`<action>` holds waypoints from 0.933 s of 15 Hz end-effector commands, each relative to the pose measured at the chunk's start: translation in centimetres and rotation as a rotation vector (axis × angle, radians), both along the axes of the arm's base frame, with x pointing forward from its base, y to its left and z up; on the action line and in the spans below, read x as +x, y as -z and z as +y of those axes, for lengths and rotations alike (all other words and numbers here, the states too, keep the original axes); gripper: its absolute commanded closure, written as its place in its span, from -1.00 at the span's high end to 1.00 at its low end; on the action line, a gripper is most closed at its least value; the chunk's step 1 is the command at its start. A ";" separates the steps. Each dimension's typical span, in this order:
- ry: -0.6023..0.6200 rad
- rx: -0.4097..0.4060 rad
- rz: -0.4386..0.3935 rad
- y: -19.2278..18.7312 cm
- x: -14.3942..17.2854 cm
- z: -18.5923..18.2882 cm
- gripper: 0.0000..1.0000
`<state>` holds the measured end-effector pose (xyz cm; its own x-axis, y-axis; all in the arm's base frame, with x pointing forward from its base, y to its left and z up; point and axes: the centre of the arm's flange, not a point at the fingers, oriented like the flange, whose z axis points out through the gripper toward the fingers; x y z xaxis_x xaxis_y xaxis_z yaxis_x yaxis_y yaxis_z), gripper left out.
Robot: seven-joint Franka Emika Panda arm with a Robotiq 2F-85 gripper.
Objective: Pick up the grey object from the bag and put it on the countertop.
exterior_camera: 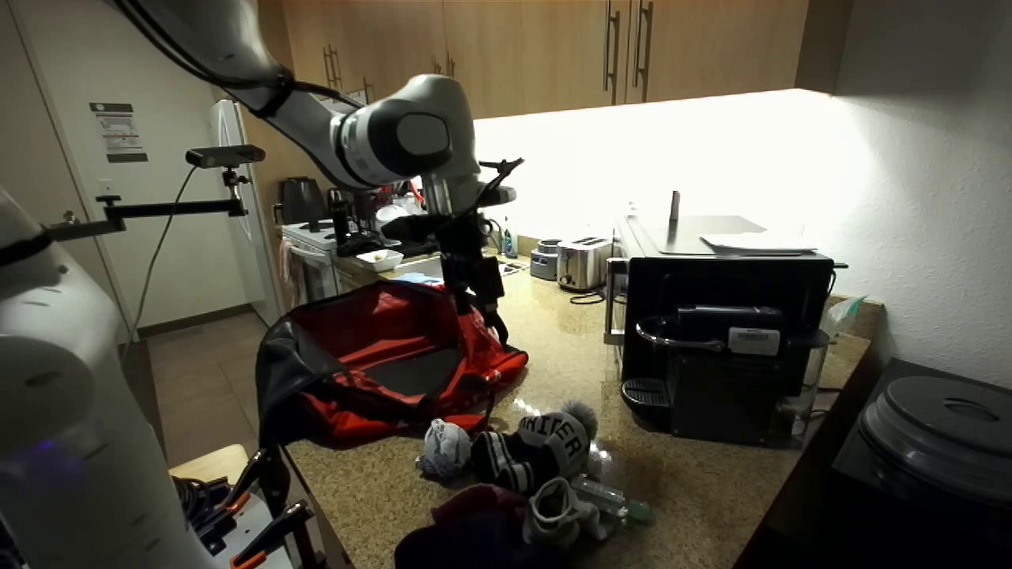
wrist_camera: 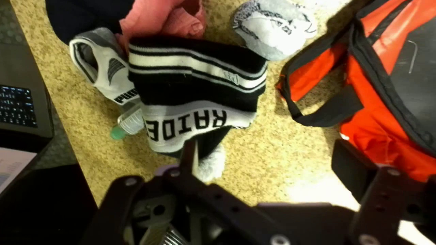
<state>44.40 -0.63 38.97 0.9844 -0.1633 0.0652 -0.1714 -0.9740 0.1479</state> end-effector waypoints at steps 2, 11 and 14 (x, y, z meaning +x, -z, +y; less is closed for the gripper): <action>-0.086 0.057 -0.023 -3.0 -1.0 4.0 1.00; -0.247 0.100 0.091 -5.7 -1.8 10.0 1.00; -0.288 0.110 0.129 -7.1 -1.8 10.6 1.00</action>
<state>42.62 9.58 44.44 0.9972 0.0698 -0.0270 0.0716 -0.9950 0.0699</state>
